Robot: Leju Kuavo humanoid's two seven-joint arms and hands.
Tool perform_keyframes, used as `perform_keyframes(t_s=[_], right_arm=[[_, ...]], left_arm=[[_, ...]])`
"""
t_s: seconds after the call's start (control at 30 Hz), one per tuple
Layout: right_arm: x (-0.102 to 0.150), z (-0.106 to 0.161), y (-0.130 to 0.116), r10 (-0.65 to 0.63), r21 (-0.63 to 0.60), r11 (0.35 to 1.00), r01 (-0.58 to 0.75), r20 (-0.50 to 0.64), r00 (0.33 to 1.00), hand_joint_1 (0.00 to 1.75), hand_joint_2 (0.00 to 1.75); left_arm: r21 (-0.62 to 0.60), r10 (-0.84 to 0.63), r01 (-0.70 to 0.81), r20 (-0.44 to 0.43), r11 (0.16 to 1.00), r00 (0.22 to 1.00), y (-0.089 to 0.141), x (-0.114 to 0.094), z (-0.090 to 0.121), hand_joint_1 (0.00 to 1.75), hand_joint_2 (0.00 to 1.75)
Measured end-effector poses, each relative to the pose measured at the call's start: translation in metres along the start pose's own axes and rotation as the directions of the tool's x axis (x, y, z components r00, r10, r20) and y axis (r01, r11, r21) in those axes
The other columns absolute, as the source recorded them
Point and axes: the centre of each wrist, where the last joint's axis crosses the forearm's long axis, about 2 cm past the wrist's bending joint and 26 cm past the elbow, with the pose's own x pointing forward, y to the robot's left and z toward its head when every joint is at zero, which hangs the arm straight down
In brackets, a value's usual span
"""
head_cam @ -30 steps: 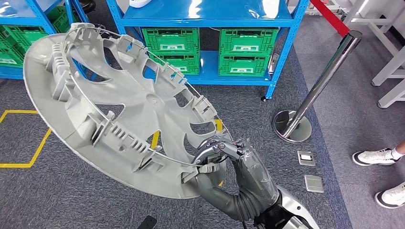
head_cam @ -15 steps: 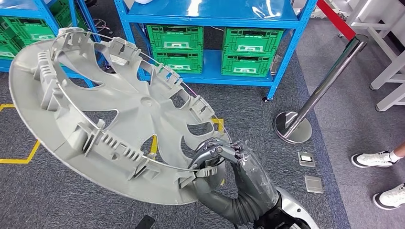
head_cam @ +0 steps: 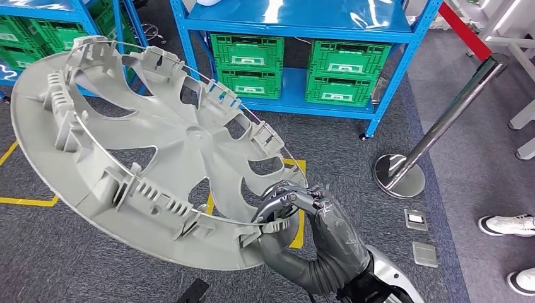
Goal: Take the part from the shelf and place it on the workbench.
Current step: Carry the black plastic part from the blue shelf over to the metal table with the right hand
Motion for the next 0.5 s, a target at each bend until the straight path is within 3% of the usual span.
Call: perform_keyframes(t_s=[0.5], right_arm=[[-0.007,-0.0006,-0.0093,0.014,0.002,1.0,-0.014,-0.019,1.0,1.75,1.75]], left_arm=[[0.009,0.006,-0.006,0.027,1.0,1.0,0.0045,0.0095,-0.0022,0.0,1.75]])
